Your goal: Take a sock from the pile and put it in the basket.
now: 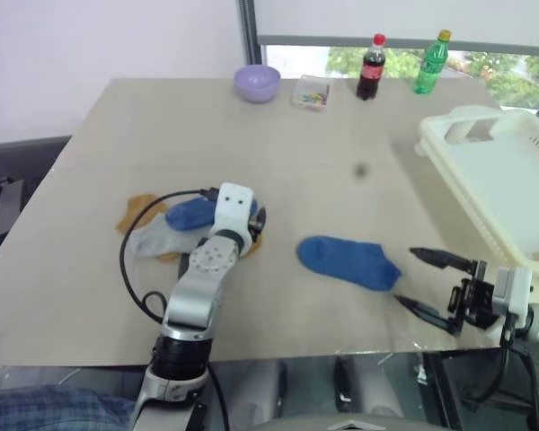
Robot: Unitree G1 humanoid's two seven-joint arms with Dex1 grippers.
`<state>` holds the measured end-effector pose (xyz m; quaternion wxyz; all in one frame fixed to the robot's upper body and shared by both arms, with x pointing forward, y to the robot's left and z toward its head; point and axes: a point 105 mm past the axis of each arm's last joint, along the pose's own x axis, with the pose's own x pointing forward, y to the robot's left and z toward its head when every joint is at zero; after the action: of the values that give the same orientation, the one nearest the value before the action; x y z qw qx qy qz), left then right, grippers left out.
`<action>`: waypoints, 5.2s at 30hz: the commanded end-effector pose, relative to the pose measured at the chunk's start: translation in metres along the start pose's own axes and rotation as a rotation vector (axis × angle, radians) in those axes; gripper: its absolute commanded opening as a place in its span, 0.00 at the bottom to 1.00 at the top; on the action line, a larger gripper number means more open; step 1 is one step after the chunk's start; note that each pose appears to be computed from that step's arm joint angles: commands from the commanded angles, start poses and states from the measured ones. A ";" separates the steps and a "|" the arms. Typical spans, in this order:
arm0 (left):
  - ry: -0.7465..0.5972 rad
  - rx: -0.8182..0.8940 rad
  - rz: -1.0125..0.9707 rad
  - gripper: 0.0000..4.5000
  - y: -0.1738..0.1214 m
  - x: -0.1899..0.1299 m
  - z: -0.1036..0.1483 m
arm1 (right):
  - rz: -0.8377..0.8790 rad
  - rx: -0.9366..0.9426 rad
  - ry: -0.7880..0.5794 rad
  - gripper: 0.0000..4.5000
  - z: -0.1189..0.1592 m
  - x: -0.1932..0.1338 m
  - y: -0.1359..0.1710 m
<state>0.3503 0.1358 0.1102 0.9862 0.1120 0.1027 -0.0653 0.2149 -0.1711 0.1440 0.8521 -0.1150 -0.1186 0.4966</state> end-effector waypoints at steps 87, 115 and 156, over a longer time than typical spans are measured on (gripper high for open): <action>0.091 -0.246 -0.747 0.56 -0.052 0.054 0.006 | -0.319 0.789 0.455 0.14 -0.066 0.079 -0.062; 0.206 -0.175 -0.791 0.00 -0.060 0.049 -0.016 | -0.391 0.700 0.415 0.27 -0.060 0.084 -0.079; -0.019 -0.214 -0.936 0.00 -0.070 0.014 0.022 | -0.411 0.800 0.284 0.01 -0.029 0.069 -0.069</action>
<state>0.3629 0.0676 0.0950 0.8649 -0.0487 0.1671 -0.4708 0.3195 -0.1455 0.1261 0.9134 0.1863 0.2088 0.2956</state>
